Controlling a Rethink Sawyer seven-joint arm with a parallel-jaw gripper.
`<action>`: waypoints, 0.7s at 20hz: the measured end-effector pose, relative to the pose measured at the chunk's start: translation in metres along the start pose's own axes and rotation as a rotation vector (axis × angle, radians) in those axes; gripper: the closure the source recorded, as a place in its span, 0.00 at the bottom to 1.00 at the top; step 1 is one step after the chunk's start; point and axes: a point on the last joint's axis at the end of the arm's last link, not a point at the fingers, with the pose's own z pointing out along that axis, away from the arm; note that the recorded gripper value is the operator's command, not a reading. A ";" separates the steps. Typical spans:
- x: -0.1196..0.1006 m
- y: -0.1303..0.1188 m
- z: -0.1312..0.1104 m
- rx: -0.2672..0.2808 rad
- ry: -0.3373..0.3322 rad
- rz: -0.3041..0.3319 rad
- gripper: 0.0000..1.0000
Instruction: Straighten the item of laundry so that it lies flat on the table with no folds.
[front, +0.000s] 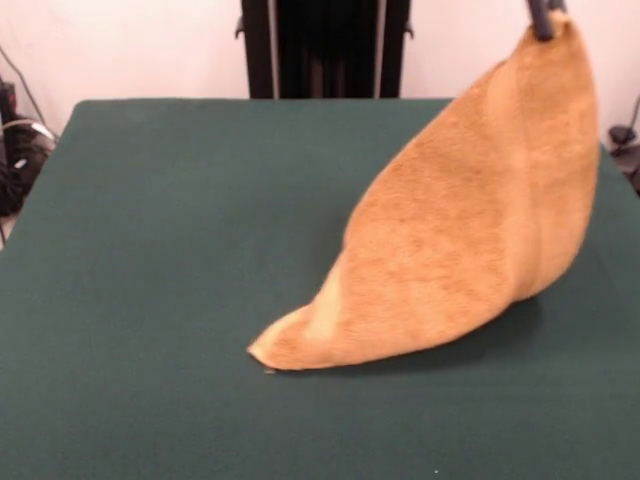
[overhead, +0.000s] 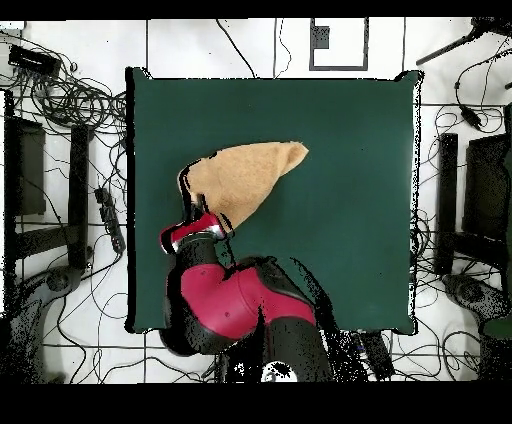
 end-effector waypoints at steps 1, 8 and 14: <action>-0.003 0.006 0.000 -0.006 -0.015 -0.003 1.00; -0.023 0.055 0.014 -0.031 -0.144 0.050 1.00; -0.022 0.063 0.048 -0.022 -0.219 0.106 1.00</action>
